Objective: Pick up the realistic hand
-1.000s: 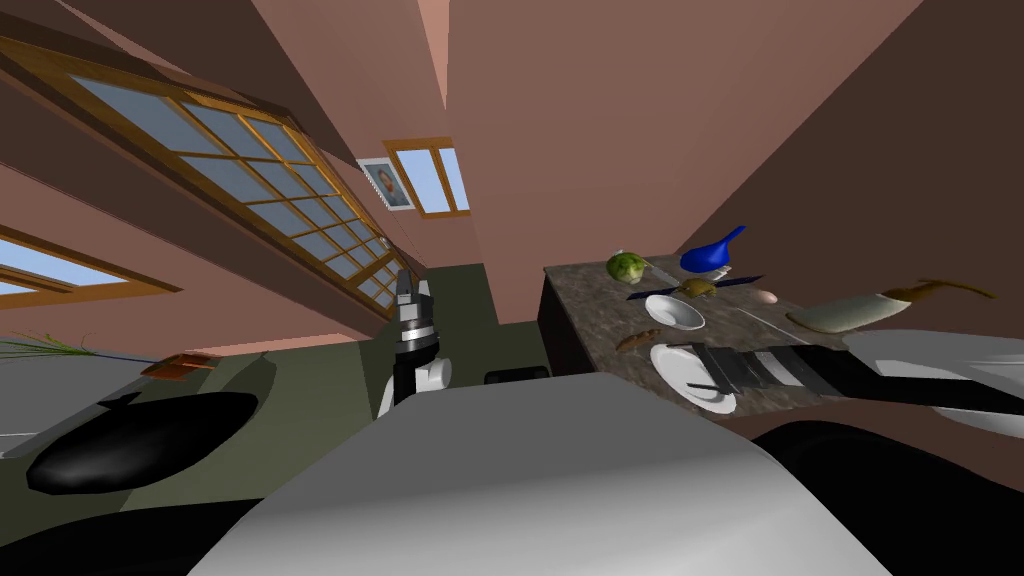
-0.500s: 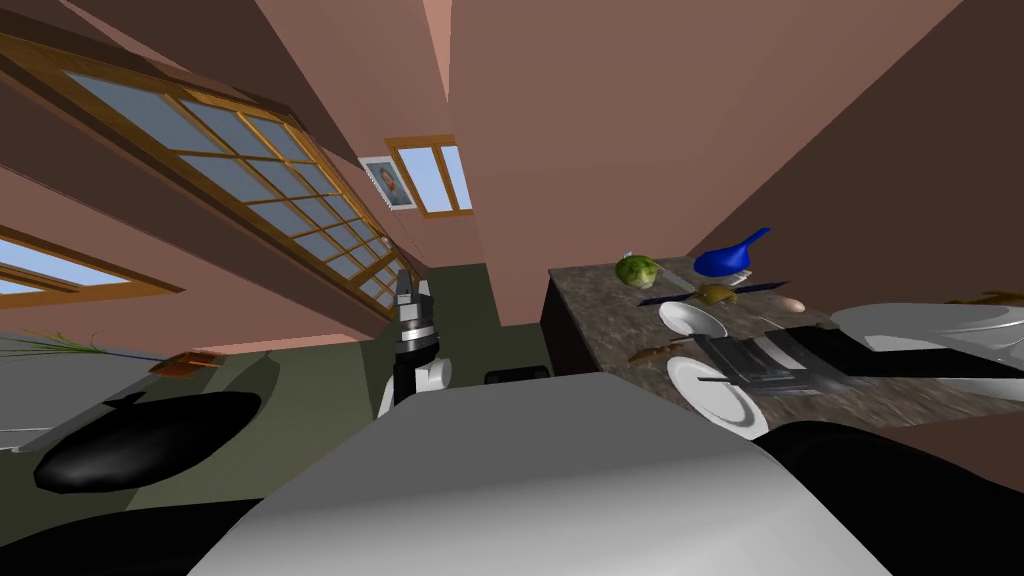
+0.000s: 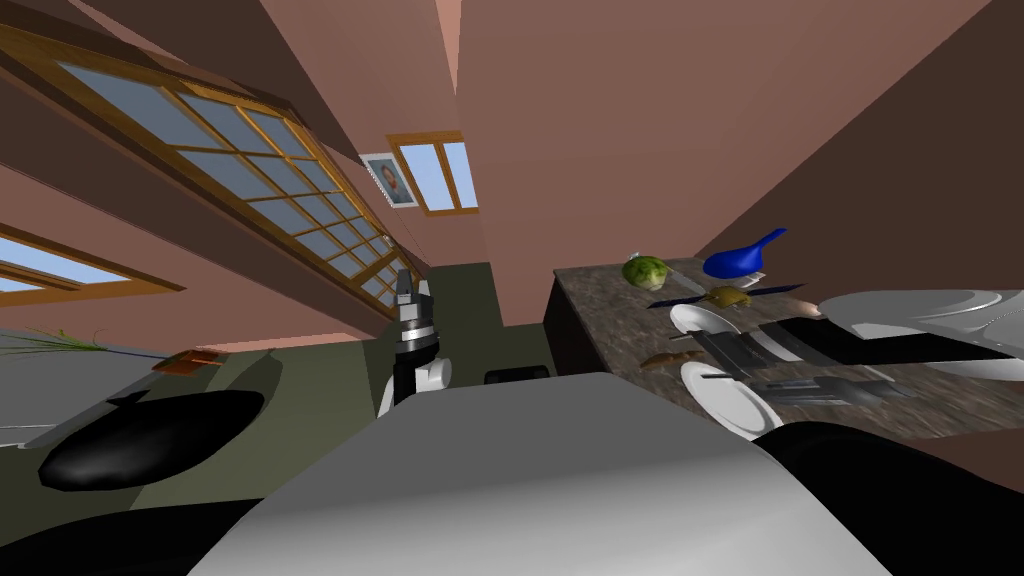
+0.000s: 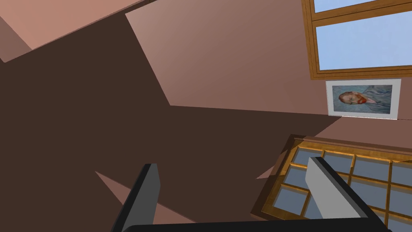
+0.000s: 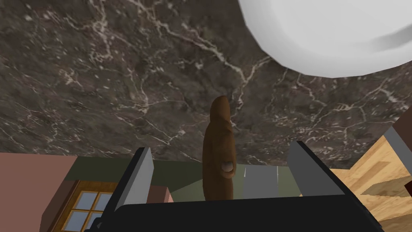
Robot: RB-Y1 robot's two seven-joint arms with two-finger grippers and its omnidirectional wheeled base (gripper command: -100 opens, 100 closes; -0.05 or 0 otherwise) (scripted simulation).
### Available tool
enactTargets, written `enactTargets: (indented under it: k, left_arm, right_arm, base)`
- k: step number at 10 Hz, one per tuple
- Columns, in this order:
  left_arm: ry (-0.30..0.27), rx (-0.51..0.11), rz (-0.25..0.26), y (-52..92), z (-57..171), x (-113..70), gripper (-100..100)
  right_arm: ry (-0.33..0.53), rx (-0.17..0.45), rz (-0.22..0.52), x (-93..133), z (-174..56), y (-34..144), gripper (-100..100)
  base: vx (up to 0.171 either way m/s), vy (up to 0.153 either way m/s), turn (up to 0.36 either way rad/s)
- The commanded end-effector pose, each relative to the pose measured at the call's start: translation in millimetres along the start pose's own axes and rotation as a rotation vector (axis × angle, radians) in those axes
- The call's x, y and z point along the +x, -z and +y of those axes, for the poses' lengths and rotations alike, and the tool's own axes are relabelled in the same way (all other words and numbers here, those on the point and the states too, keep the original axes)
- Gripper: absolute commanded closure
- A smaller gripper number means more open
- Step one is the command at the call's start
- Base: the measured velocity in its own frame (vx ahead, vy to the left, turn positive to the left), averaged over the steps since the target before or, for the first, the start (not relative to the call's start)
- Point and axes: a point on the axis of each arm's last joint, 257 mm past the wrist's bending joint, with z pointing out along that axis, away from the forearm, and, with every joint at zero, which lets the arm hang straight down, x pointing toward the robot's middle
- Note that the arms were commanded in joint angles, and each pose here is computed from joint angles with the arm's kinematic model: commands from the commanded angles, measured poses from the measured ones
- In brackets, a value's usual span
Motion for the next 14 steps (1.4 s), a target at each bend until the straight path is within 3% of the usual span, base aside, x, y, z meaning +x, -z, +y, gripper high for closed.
enactTargets:
  k: [1, 3, 7, 8, 12, 13, 14]
  left_arm:
    - [0.000, 0.000, 0.000, 0.0, 0.0, 0.0, 0]
    - [0.000, 0.000, 0.000, 0.0, 0.0, 0.0, 0]
    - [0.000, 0.000, 0.000, 0.0, 0.0, 0.0, 0]
    - [0.000, 0.000, 0.000, 0.0, 0.0, 0.0, 0]
    - [0.000, 0.000, 0.000, 0.0, 0.0, 0.0, 0]
    - [0.000, 0.000, 0.000, 0.0, 0.0, 0.0, 0]
    - [0.000, 0.000, 0.000, 0.0, 0.0, 0.0, 0]
  right_arm:
    - [-0.014, 0.005, 0.001, 2.7, 13.7, -8.0, -100]
    - [-0.028, 0.009, 0.001, 4.7, 27.3, -16.2, -100]
    - [-0.028, 0.007, 0.000, 4.8, 28.0, -16.6, -100]
    - [-0.028, 0.008, 0.001, 4.8, 27.6, -16.5, 100]
    - [-0.029, 0.008, 0.000, 4.8, 27.9, -16.6, 100]
    - [-0.029, 0.008, 0.000, 4.8, 27.9, -16.6, 0]
    - [-0.014, 0.005, 0.001, 2.7, 13.7, -8.0, 100]
  base:
    - [0.019, 0.006, 0.093]
    - [0.028, -0.002, 0.078]
    - [0.011, -0.001, 0.012]
    - [0.000, 0.000, 0.000]
    - [0.000, 0.000, 0.000]
    - [0.000, 0.000, 0.000]
    - [-0.021, 0.001, -0.101]
